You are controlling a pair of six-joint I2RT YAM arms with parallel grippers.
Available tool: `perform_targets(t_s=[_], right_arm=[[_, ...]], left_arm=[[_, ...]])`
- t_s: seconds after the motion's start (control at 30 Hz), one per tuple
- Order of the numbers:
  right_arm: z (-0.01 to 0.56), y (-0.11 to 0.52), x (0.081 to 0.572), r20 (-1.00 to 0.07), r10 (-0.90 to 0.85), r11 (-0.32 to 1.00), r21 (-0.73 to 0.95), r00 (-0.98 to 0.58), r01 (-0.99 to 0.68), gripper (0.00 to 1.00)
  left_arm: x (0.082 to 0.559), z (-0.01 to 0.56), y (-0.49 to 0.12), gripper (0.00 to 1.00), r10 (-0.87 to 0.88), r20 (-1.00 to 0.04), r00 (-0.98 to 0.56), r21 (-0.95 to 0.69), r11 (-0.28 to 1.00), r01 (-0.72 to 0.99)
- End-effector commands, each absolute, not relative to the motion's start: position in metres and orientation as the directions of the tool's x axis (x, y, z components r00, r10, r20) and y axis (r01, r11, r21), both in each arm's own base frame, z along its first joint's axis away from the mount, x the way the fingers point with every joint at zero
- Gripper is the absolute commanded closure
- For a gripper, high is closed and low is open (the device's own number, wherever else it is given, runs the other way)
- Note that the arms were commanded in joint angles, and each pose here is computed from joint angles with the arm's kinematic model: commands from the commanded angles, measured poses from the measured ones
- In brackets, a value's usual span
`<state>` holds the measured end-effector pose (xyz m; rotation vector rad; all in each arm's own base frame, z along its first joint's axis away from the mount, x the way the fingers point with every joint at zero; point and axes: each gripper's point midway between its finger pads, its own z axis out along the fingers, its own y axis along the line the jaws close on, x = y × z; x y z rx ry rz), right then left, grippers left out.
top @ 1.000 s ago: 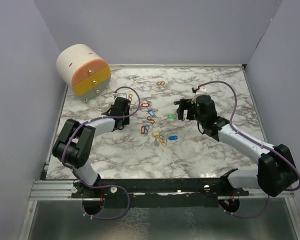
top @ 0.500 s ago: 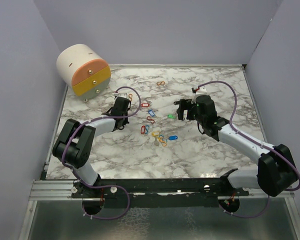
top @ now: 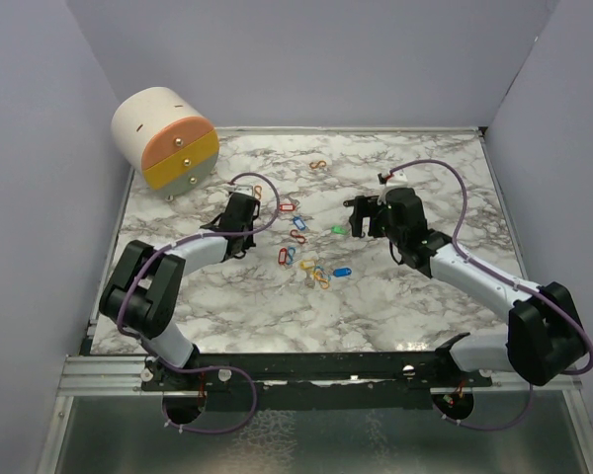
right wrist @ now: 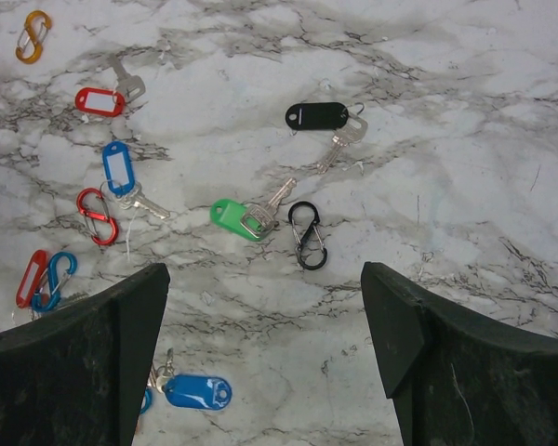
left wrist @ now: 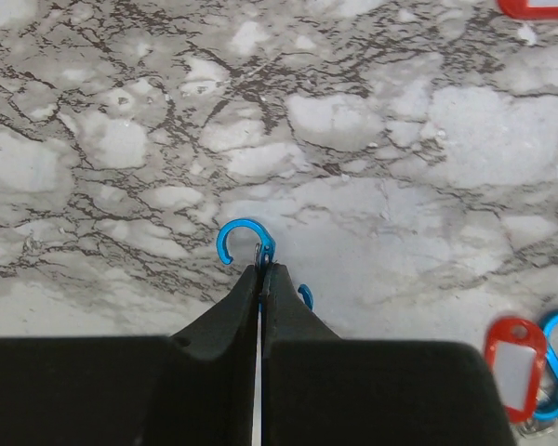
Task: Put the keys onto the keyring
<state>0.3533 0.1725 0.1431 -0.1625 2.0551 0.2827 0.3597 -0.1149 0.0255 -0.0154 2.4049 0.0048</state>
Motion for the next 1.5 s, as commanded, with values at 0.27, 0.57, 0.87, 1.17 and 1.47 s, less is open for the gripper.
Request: perform_targets(t_s=[0.27, 0.57, 0.87, 1.17, 1.47], right_arm=[[0.101, 0.185, 0.389, -0.784, -0.03, 0.986, 0.079, -0.621, -0.148, 0.33], [0.071, 0.207, 0.387, -0.726, -0.014, 0.969, 0.16, -0.688, -0.188, 0.52], [0.067, 0.208, 0.403, -0.733, 0.005, 0.979, 0.143, -0.68, -0.148, 0.49], [0.068, 0.199, 0.451, -0.739, 0.017, 0.998, 0.054, -0.673, -0.034, 0.49], [0.08, 0.225, 0.471, -0.757, -0.008, 0.973, 0.143, -0.653, -0.178, 0.49]], left_arm=[[0.348, 0.093, -0.174, 1.0, 0.026, -0.772, -0.635, -0.099, 0.982, 0.16], [0.346, 0.089, -0.185, 1.0, 0.051, -0.767, -0.639, -0.09, 0.978, 0.186], [0.347, 0.088, -0.186, 1.0, 0.058, -0.768, -0.638, -0.081, 0.979, 0.187], [0.348, 0.088, -0.186, 1.0, 0.063, -0.771, -0.634, -0.073, 0.98, 0.187], [0.353, 0.09, -0.186, 1.0, 0.067, -0.777, -0.626, -0.061, 0.982, 0.181]])
